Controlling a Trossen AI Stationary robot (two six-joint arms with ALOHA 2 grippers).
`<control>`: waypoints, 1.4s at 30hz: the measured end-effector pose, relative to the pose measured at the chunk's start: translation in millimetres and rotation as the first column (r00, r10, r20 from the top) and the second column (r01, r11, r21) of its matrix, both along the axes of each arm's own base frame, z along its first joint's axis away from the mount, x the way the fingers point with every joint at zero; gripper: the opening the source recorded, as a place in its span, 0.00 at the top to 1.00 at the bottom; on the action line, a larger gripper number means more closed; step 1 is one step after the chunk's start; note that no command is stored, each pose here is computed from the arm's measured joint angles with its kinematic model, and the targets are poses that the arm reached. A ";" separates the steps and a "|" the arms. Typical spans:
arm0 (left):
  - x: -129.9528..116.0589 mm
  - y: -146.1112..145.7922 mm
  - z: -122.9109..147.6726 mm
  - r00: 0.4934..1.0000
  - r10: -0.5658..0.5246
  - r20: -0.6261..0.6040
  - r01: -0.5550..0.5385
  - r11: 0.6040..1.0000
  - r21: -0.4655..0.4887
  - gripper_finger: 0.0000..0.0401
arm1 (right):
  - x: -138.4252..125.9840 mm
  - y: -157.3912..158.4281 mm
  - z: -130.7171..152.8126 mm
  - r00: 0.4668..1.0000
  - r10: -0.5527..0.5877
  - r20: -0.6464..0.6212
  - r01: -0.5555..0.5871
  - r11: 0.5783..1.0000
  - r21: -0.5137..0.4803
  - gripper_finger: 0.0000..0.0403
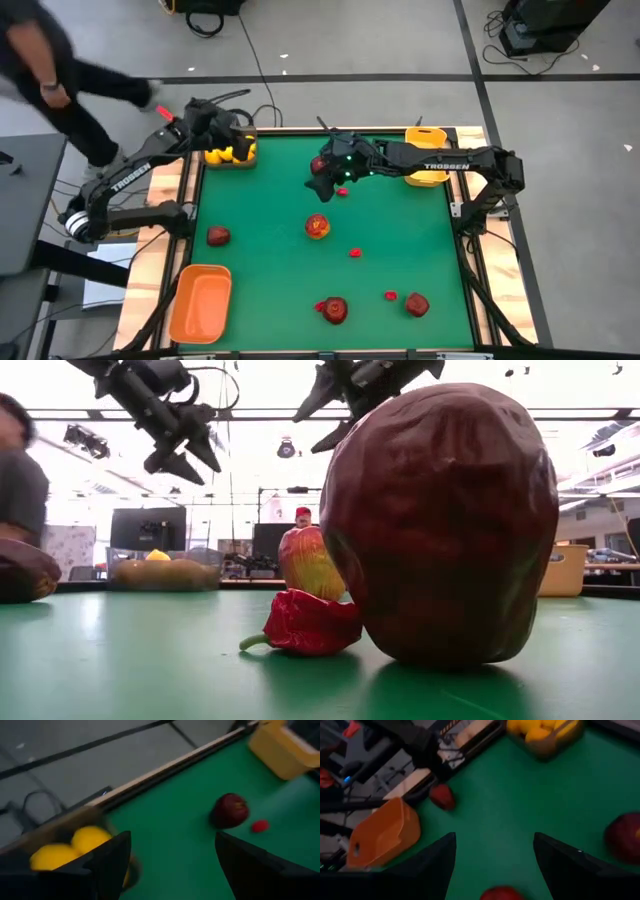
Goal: Sort produce into baskets
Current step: Put the center red apple into the yellow bin
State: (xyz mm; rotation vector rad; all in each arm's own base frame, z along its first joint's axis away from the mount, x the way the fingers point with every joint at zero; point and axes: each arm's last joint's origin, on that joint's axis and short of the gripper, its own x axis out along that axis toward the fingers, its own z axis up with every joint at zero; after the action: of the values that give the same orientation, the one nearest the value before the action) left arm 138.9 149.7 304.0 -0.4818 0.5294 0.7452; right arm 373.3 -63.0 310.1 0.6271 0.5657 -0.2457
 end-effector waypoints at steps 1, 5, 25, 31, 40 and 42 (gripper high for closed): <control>3.3 -2.4 0.3 1.000 -0.027 0.004 0.027 1.000 0.002 0.27 | -1.1 3.0 0.9 1.000 0.006 -0.005 -0.006 1.000 0.004 0.32; 19.2 -17.6 1.8 0.978 -0.187 0.092 0.192 0.980 -0.053 0.27 | -13.2 19.5 8.9 0.998 -0.006 -0.059 0.004 0.999 -0.046 0.34; 134.6 -160.1 15.1 0.757 -0.393 0.523 0.431 0.901 0.053 0.29 | -123.6 126.0 5.2 0.988 0.099 -0.119 -0.106 0.993 -0.051 0.37; 149.1 -198.4 -5.2 0.737 -0.481 0.475 0.531 0.847 0.034 0.37 | -131.5 149.7 -38.4 0.981 0.134 -0.142 -0.127 0.990 0.063 0.38; 153.0 -211.5 -29.4 0.780 -0.526 0.339 0.567 0.823 -0.026 0.41 | -129.4 177.7 -70.8 0.960 0.148 -0.238 -0.155 0.988 -0.011 0.38; 152.4 -211.3 -30.9 0.781 -0.537 0.318 0.572 0.820 -0.020 0.40 | -126.2 180.4 -76.1 0.959 0.143 -0.244 -0.162 0.985 -0.060 0.38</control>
State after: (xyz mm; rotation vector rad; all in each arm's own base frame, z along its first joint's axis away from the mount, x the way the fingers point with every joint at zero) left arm 291.2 -61.6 273.2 -0.5012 0.3979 0.0620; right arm 247.1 117.4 233.9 0.4761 0.8294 -0.1987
